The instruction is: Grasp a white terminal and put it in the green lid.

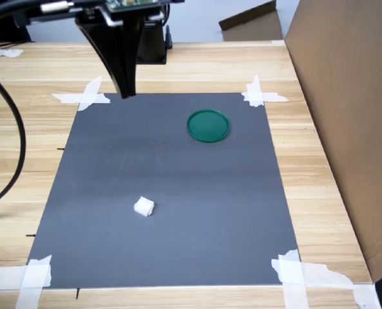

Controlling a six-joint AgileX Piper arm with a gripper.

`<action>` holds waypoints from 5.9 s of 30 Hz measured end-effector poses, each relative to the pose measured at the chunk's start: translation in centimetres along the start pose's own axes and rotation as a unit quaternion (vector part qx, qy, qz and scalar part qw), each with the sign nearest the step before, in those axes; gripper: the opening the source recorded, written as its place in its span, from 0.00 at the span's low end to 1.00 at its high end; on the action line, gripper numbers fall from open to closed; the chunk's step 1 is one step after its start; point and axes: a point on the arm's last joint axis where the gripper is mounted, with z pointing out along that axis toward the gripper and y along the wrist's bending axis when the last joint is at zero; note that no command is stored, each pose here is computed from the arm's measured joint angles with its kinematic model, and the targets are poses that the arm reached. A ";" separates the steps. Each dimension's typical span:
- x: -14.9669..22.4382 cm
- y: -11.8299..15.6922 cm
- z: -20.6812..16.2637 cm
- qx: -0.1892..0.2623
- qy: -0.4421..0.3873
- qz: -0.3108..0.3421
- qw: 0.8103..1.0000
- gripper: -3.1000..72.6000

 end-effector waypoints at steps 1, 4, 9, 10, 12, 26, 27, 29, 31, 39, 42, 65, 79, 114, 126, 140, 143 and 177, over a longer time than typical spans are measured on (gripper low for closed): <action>0.0 0.0 0.1 0.002 0.002 -0.008 1.000 0.00; 0.1 -0.2 0.3 0.008 0.008 -0.017 1.000 0.00; 0.1 -0.3 0.6 0.008 0.013 -0.019 1.000 0.00; 0.1 -0.3 0.7 0.008 0.014 -0.018 1.000 0.00; 0.1 -0.4 1.0 0.008 0.017 -0.017 1.000 0.00; 1.5 -3.0 5.6 -0.010 0.065 -0.044 0.997 0.00; 1.6 -3.1 5.6 -0.012 0.064 -0.054 0.996 0.00; 2.4 -3.9 6.0 -0.026 0.066 -0.105 0.992 0.00; 3.6 -3.7 7.2 -0.046 0.086 -0.151 0.984 0.00; 4.7 -3.1 8.6 -0.071 0.104 -0.166 0.978 0.07; 4.7 -3.0 8.6 -0.072 0.103 -0.164 0.978 0.26; 3.5 -1.0 9.4 -0.082 0.103 -0.098 0.986 0.96; 4.1 -1.4 11.9 -0.096 0.123 -0.251 0.955 0.95; 6.2 1.8 20.4 -0.093 0.152 -0.269 0.947 0.95; 6.4 1.8 21.9 -0.095 0.161 -0.273 0.944 0.95; 6.2 1.6 22.5 -0.094 0.160 -0.273 0.944 0.95; 6.3 1.6 22.7 -0.097 0.162 -0.271 0.944 0.95; 4.7 1.7 16.0 -0.072 0.109 -0.210 0.969 0.40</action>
